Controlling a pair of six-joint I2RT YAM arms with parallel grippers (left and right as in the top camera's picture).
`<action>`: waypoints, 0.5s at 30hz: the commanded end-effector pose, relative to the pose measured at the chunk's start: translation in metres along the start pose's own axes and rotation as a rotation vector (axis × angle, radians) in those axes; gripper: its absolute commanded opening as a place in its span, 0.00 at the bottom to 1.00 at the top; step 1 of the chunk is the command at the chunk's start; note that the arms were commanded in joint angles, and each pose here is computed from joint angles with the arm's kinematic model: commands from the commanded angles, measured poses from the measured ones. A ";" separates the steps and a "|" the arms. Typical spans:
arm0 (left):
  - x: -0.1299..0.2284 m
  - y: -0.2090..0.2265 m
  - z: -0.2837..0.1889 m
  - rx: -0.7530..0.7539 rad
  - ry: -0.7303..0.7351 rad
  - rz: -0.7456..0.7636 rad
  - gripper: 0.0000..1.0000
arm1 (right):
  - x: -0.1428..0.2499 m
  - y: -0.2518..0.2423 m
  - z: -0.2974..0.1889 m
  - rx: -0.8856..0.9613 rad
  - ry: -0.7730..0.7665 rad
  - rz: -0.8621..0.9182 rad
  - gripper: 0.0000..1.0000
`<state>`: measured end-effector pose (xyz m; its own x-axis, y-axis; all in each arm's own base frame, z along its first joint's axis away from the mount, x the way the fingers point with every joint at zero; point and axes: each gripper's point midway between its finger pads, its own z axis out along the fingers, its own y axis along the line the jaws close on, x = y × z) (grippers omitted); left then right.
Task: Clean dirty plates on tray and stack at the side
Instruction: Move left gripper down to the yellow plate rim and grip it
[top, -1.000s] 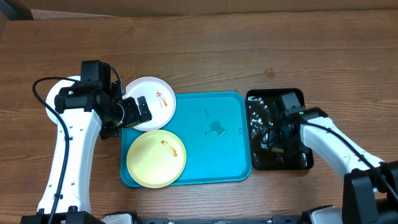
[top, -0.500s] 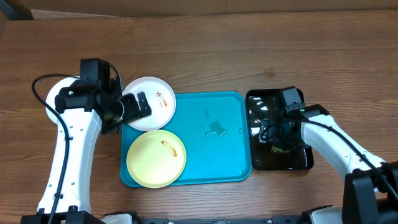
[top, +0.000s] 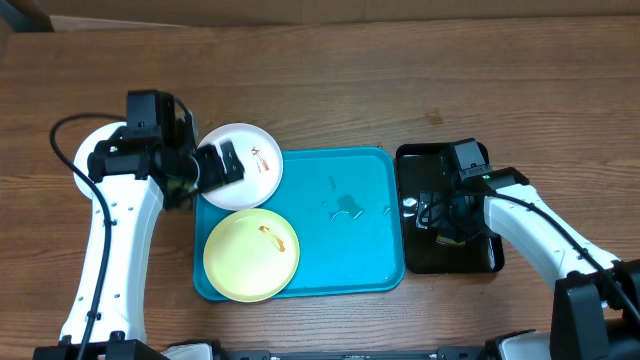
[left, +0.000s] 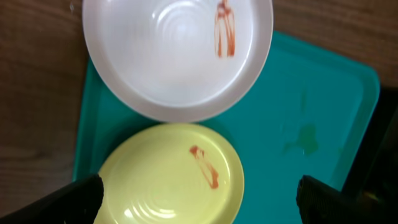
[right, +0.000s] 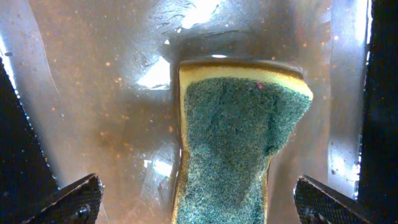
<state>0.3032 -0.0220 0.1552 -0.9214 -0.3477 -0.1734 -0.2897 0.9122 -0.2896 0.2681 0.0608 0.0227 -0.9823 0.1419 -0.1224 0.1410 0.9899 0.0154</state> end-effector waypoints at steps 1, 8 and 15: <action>0.026 -0.001 0.005 0.021 0.100 0.010 0.90 | -0.007 0.001 -0.003 -0.004 -0.017 0.003 1.00; 0.084 0.060 0.027 -0.272 0.258 -0.208 0.56 | -0.007 0.001 -0.003 -0.004 -0.017 0.004 1.00; 0.104 0.099 0.044 -0.438 0.255 -0.295 0.64 | -0.007 0.001 -0.003 -0.004 -0.017 0.004 1.00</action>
<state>0.2001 0.0054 0.0767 -0.8384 -0.5263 0.1416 -0.5272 0.8490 0.0338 0.2680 0.0608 0.0227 -0.9823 0.1418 -0.1220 0.1410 0.9899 0.0153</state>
